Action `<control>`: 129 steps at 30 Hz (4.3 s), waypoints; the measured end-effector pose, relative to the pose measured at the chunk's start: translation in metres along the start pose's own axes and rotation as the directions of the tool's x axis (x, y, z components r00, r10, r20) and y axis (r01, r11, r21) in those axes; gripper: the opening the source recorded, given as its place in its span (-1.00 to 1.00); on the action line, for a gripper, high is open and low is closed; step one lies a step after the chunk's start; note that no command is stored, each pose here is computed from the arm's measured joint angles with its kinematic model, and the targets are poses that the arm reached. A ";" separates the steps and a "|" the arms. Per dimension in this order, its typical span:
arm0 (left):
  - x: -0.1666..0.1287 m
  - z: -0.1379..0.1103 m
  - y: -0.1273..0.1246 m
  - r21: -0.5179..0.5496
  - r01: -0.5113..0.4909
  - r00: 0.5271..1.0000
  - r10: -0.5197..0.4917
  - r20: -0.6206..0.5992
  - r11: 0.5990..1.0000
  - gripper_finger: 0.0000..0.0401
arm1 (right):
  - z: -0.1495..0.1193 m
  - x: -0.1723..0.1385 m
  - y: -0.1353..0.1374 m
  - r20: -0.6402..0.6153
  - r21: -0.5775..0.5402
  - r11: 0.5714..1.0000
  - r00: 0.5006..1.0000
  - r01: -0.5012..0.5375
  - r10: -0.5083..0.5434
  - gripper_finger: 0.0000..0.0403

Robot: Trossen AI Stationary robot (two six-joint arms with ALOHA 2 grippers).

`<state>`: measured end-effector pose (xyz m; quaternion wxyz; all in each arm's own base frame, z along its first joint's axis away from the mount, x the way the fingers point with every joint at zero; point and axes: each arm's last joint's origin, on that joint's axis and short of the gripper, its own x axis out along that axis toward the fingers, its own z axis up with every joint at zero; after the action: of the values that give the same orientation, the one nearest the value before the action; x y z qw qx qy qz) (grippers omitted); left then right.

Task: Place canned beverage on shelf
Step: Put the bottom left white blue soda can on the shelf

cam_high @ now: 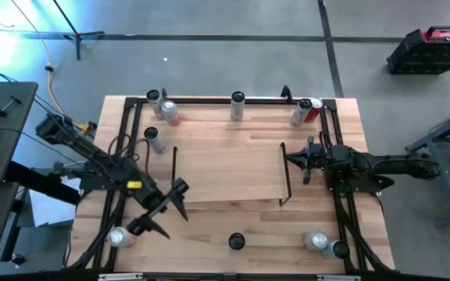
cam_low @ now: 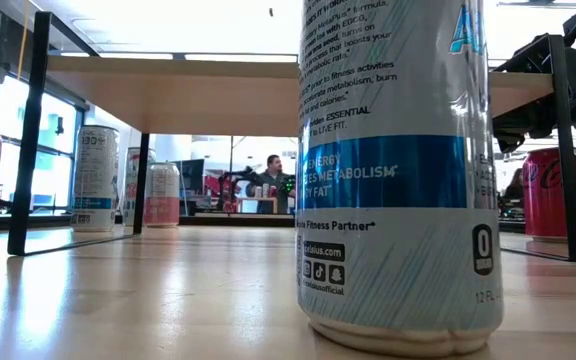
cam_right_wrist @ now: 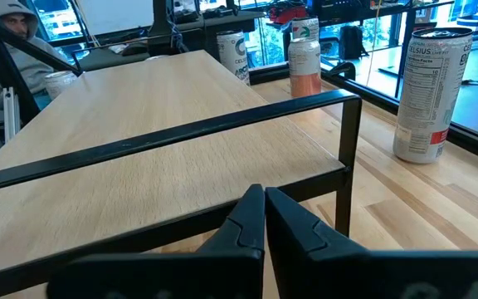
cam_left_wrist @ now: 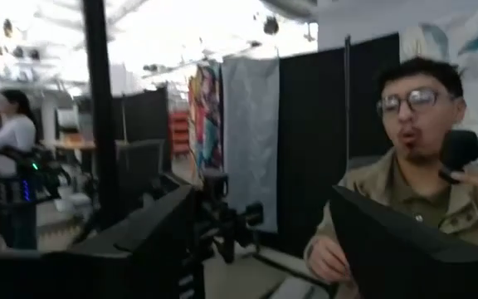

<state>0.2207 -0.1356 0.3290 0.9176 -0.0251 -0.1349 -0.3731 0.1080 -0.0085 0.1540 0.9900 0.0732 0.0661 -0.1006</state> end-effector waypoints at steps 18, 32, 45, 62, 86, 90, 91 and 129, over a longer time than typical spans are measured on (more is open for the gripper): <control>0.057 -0.025 0.013 0.099 -0.367 0.897 0.380 -0.227 0.925 0.60 | 0.000 0.000 0.000 0.000 0.000 1.000 1.000 0.000 0.000 -1.00; 0.099 -0.029 -0.037 0.060 -0.481 0.794 0.464 -0.393 0.875 0.60 | 0.000 0.000 0.000 0.000 0.000 1.000 1.000 0.000 0.000 -1.00; 0.111 -0.073 -0.085 0.081 -0.588 0.701 0.557 -0.446 0.805 0.60 | 0.000 0.000 0.000 0.000 0.000 1.000 1.000 0.000 0.000 -1.00; 0.121 -0.158 -0.069 0.187 -0.711 0.537 0.695 -0.478 0.678 0.60 | 0.000 0.000 0.000 0.000 0.000 1.000 1.000 0.000 0.000 -1.00; 0.122 -0.173 -0.023 0.124 -0.762 0.506 0.705 -0.497 0.635 0.60 | 0.000 0.000 0.000 0.000 0.000 1.000 1.000 0.000 0.000 -1.00; 0.123 -0.172 -0.021 0.104 -0.757 0.522 0.693 -0.497 0.645 0.60 | 0.000 0.000 0.000 0.000 0.000 1.000 1.000 0.000 0.000 -1.00; 0.123 -0.172 -0.021 0.100 -0.758 0.524 0.693 -0.494 0.645 0.60 | 0.000 0.000 0.000 0.000 0.000 1.000 1.000 0.000 0.000 -1.00; 0.129 -0.203 -0.002 0.013 -0.778 0.561 0.704 -0.435 0.628 0.60 | 0.000 0.000 0.000 0.000 0.000 1.000 1.000 0.000 0.000 -1.00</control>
<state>0.3541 -0.2537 0.1677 0.9890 -0.0857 0.1133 0.0418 0.1080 -0.0085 0.1541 0.9900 0.0732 0.0660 -0.1007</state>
